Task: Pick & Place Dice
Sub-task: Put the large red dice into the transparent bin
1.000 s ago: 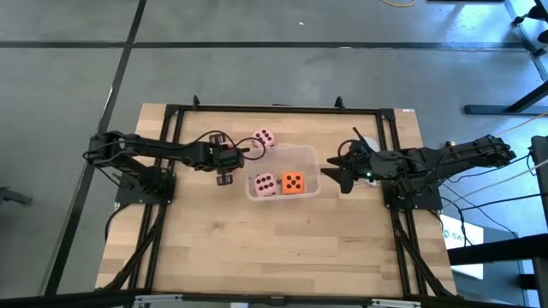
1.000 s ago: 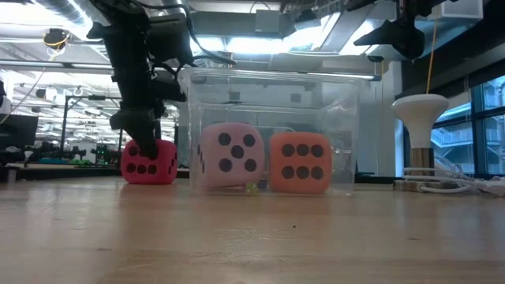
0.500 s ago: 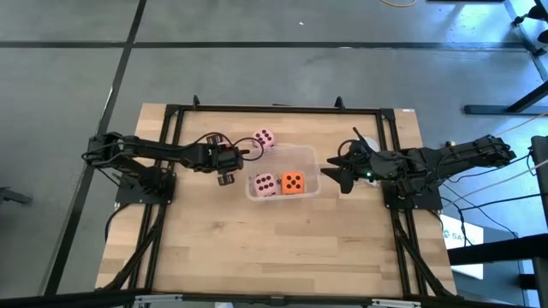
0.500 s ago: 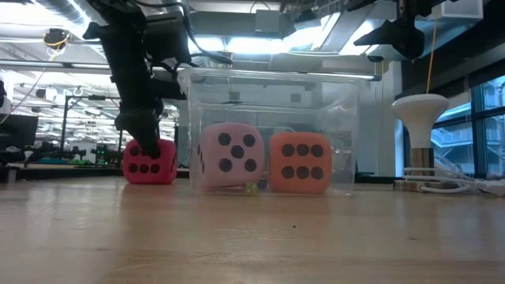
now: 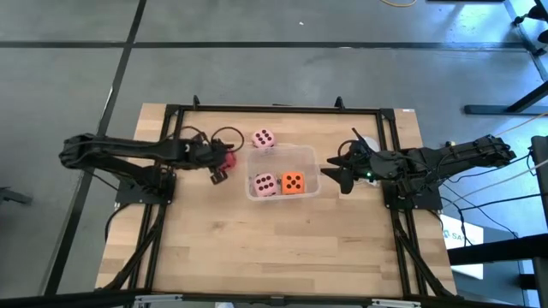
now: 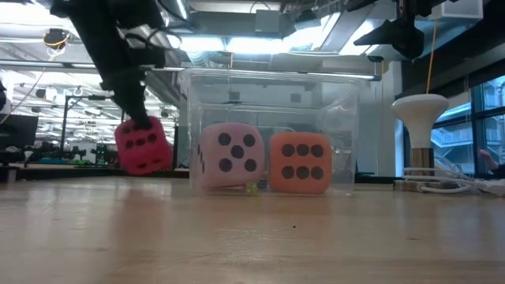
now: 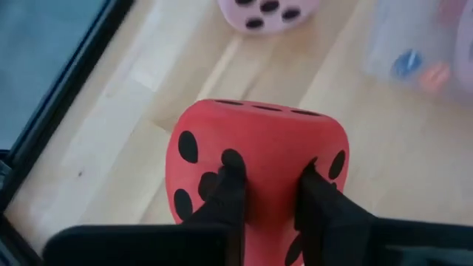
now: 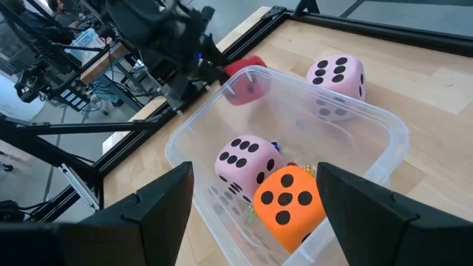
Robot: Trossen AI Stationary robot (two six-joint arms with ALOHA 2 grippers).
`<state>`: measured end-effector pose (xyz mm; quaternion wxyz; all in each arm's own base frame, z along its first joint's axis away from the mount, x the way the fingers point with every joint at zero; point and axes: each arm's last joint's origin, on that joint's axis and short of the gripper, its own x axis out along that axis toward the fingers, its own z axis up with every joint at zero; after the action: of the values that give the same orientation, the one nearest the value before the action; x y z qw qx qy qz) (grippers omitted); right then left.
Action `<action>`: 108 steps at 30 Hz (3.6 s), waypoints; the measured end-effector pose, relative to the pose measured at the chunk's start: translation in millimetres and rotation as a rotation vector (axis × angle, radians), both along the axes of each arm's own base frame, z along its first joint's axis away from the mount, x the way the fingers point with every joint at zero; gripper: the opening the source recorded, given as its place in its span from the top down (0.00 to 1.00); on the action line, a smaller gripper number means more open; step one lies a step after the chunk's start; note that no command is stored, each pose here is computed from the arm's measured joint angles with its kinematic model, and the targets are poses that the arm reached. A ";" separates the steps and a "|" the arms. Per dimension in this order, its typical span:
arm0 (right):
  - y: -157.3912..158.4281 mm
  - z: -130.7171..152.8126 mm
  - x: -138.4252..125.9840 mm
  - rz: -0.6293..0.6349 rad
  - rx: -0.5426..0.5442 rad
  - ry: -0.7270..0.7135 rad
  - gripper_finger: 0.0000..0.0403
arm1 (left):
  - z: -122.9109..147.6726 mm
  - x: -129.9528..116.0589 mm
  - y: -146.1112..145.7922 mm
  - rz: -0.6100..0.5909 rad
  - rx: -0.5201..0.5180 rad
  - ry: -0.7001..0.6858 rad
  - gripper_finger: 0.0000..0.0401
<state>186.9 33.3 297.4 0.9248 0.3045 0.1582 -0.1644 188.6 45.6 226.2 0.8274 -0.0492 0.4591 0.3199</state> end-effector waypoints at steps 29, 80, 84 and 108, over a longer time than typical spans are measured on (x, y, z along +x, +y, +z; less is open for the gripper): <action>-0.1 0.0 0.0 0.004 -0.014 0.003 0.29 | 151.5 -12.4 -16.8 -0.196 0.145 -0.687 0.96; -0.1 0.0 -0.1 -0.001 -0.010 0.001 0.29 | 59.5 93.9 -52.9 -0.483 0.171 -0.159 1.00; -0.3 0.0 -0.1 -0.005 -0.015 0.002 0.29 | 59.4 93.7 -52.8 -0.480 0.175 -0.156 1.00; -0.3 0.0 -0.1 0.000 -0.024 0.004 0.29 | 58.1 95.9 -54.6 -0.483 0.101 -0.193 0.66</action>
<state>186.8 33.0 297.5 0.9281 0.2929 0.1581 -0.1671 284.5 -9.0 284.3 0.9211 0.0727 0.3598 0.1294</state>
